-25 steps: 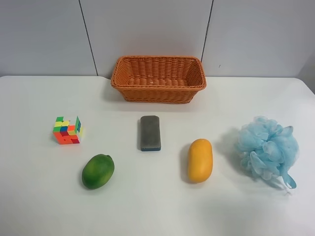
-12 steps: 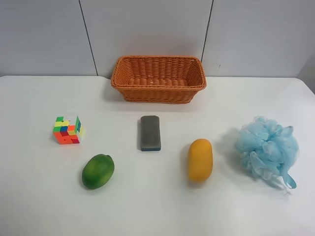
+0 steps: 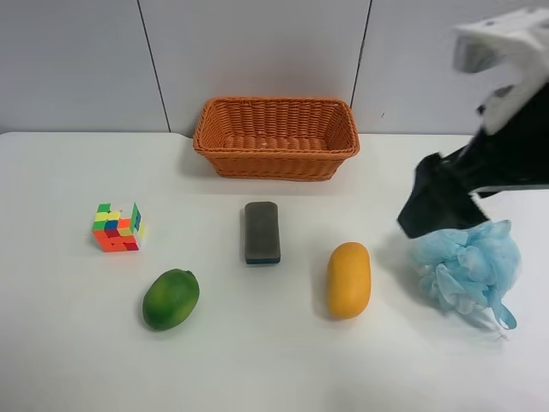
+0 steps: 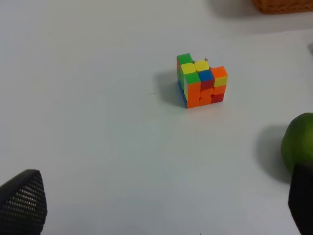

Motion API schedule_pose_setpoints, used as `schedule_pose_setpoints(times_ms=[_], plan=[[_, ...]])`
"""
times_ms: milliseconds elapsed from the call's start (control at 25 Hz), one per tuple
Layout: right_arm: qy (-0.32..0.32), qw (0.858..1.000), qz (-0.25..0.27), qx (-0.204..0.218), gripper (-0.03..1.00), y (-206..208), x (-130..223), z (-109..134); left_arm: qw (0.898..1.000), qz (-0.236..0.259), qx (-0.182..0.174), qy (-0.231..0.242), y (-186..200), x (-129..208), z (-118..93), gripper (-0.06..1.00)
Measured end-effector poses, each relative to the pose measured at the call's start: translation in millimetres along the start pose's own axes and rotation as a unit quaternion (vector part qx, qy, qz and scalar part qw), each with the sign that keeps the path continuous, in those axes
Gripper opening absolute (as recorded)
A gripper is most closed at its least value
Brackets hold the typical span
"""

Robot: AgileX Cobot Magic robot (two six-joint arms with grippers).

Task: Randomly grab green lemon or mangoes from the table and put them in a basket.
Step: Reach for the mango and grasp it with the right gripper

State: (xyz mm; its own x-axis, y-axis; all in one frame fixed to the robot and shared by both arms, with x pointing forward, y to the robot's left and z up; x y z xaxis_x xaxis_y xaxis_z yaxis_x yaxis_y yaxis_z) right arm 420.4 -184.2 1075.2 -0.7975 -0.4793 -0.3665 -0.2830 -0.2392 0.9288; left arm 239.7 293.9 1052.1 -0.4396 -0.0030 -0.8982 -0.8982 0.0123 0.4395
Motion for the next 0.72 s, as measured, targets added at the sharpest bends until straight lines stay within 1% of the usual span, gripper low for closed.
schedule_pose_setpoints(times_ms=[120,200,320,440,520,720], plan=[[-0.024,0.998,0.06,-0.001,0.99,-33,-9,14,1.0,0.0,0.0,0.0,0,0,0,0.99],[-0.035,0.996,0.084,0.009,0.99,-51,-12,21,1.0,0.0,0.0,0.0,0,0,0,0.99],[-0.067,0.992,0.1,0.029,0.99,-77,-18,28,1.0,0.0,0.0,0.0,0,0,0,0.99],[-0.091,0.988,0.116,0.048,0.99,-101,-22,27,1.0,0.0,0.0,0.0,0,0,0,0.99],[-0.095,0.986,0.127,0.057,0.99,-117,-23,26,1.0,0.0,0.0,0.0,0,0,0,0.99],[-0.107,0.982,0.141,0.064,0.99,-151,-25,26,1.0,0.0,0.0,0.0,0,0,0,0.99]])
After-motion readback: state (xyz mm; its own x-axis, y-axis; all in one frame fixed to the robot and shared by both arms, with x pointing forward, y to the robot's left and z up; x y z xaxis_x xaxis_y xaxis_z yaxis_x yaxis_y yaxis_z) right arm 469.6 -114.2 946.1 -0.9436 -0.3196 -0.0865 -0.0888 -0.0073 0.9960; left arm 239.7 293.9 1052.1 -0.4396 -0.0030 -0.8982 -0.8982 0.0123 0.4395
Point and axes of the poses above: a point on each arm's last joint axis where the gripper is mounted, y pointing back along that axis away from the gripper, z along the wrist's bending axis when the last joint is at zero, x = y × z, the point moved 1 cm from there along -y, pointing out along that axis toward the gripper, and after that the axes turned 6 degrees about y, right-handed, at the moved point
